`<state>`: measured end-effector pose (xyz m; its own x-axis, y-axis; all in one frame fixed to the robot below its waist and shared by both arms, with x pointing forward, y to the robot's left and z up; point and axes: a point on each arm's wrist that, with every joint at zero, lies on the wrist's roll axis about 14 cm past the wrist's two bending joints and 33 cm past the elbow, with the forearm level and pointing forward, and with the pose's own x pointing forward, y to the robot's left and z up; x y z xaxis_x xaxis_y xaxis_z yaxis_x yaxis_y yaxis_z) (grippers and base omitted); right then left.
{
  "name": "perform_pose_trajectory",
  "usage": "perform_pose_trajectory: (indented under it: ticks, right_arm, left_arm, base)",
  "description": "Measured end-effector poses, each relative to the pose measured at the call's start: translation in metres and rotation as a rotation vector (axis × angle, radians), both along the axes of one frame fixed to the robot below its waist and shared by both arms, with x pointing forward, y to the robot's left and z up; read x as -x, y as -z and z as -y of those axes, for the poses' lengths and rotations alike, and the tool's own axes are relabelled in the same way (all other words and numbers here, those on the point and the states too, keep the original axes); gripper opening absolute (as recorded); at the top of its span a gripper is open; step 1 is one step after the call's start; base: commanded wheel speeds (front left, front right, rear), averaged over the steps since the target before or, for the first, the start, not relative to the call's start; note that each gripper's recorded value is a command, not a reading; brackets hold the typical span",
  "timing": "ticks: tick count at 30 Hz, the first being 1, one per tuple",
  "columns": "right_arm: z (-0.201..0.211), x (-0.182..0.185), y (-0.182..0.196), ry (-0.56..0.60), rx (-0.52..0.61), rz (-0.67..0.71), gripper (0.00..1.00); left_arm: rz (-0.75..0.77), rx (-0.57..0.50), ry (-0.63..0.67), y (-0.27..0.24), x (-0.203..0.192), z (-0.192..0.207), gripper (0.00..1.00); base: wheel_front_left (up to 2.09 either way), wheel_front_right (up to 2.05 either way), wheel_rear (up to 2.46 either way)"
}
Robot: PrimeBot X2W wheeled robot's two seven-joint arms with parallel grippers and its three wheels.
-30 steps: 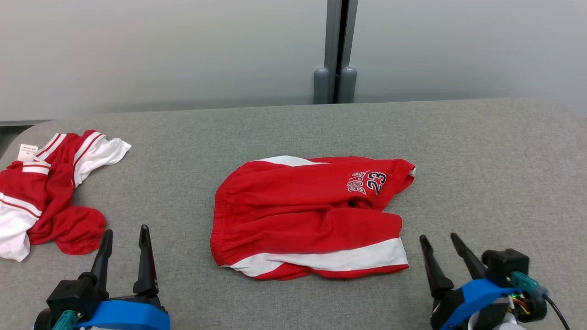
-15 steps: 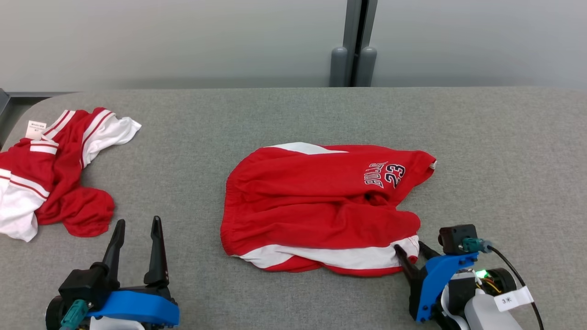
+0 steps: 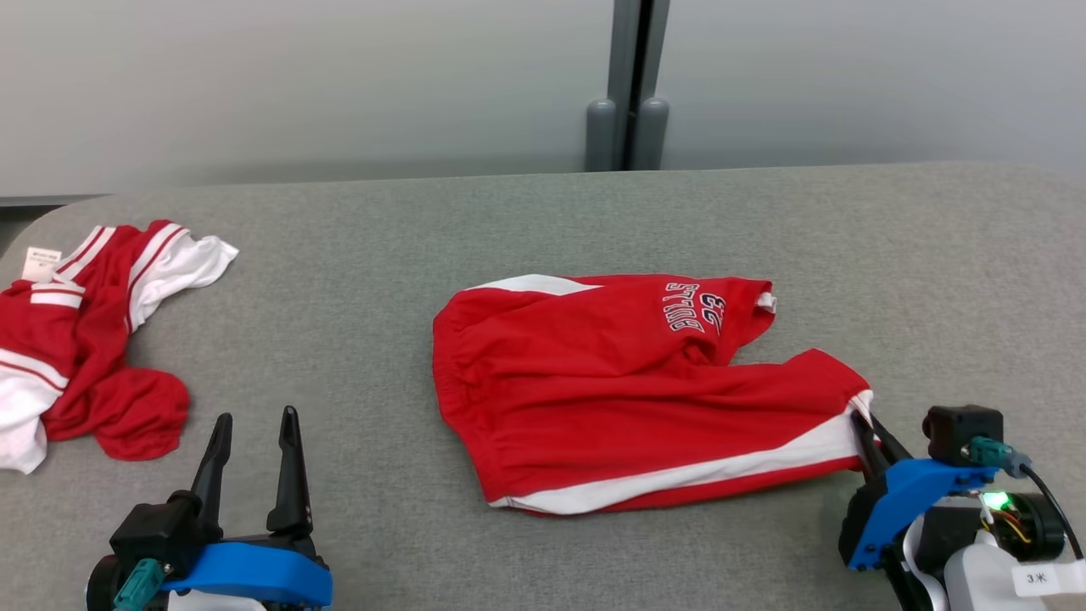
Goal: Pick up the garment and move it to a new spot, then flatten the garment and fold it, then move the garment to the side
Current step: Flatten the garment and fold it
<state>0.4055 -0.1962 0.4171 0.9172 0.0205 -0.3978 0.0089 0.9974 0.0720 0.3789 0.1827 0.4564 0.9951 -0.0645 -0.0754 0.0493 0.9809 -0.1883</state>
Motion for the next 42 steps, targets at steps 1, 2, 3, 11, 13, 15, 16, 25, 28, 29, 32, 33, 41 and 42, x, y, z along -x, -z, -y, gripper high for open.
perform_pose_trajectory:
  ticks: [1, 2, 3, 11, 13, 15, 16, 25, 28, 29, 32, 33, 41, 42]
  right_arm:
    - [0.004, 0.004, 0.001, 0.01, 0.006, -0.003, 0.0]
    - [0.007, 0.007, 0.0, 0.016, 0.012, -0.002, 0.28]
    - [0.01, 0.009, -0.001, 0.022, 0.015, -0.001, 1.0]
    - [0.018, 0.015, -0.036, 0.044, 0.04, 0.18, 1.0]
    - [0.021, 0.019, -0.042, 0.052, 0.044, 0.22, 1.0]
    - [0.023, 0.023, -0.05, 0.06, 0.048, 0.267, 1.0]
    - [0.024, 0.027, -0.06, 0.064, 0.051, 0.315, 1.0]
    - [0.031, 0.046, -0.081, 0.092, 0.041, 0.402, 1.0]
    - [0.028, 0.046, -0.084, 0.084, 0.036, 0.408, 1.0]
    - [0.027, 0.045, -0.085, 0.08, 0.035, 0.409, 1.0]
    - [0.02, 0.042, -0.089, 0.06, 0.025, 0.413, 1.0]
    - [0.018, 0.041, -0.089, 0.055, 0.024, 0.411, 1.0]
    - [0.011, 0.038, -0.089, 0.036, 0.013, 0.409, 1.0]
    - [0.011, 0.038, -0.088, 0.037, 0.012, 0.407, 1.0]
  left_arm:
    - [0.001, 0.001, 0.007, 0.0, -0.001, 0.002, 1.0]
    - [0.001, 0.003, 0.016, 0.0, -0.002, 0.004, 1.0]
    - [0.001, 0.003, 0.023, 0.0, -0.003, 0.007, 1.0]
    - [0.014, 0.002, 0.051, -0.004, -0.004, 0.015, 1.0]
    - [0.018, 0.001, 0.052, -0.005, -0.003, 0.016, 1.0]
    - [0.018, 0.003, 0.054, -0.005, 0.001, 0.017, 1.0]
    - [0.026, 0.008, 0.055, -0.008, 0.003, 0.018, 1.0]
    - [0.042, 0.005, 0.045, -0.013, 0.014, 0.017, 1.0]
    - [0.036, 0.004, 0.039, -0.011, 0.018, 0.015, 1.0]
    - [0.034, 0.003, 0.036, -0.01, 0.019, 0.014, 1.0]
    - [0.032, 0.005, 0.034, -0.01, 0.021, 0.014, 1.0]
    - [0.031, 0.005, 0.034, -0.009, 0.022, 0.015, 1.0]
    - [0.021, 0.002, 0.031, -0.006, 0.024, 0.014, 1.0]
    - [0.02, 0.0, 0.033, -0.006, 0.025, 0.014, 1.0]
  base:
    - [0.0, 0.0, 0.0]
    - [0.0, 0.0, 0.0]
    - [0.0, 0.0, 0.0]
    - [0.0, 0.0, 0.0]
    - [0.0, 0.0, 0.0]
    - [0.0, 0.0, 0.0]
    - [0.0, 0.0, 0.0]
    - [0.0, 0.0, 0.0]
    - [0.0, 0.0, 0.0]
    - [0.0, 0.0, 0.0]
    - [0.0, 0.0, 0.0]
    - [0.0, 0.0, 0.0]
    - [0.0, 0.0, 0.0]
    - [0.0, 0.0, 0.0]
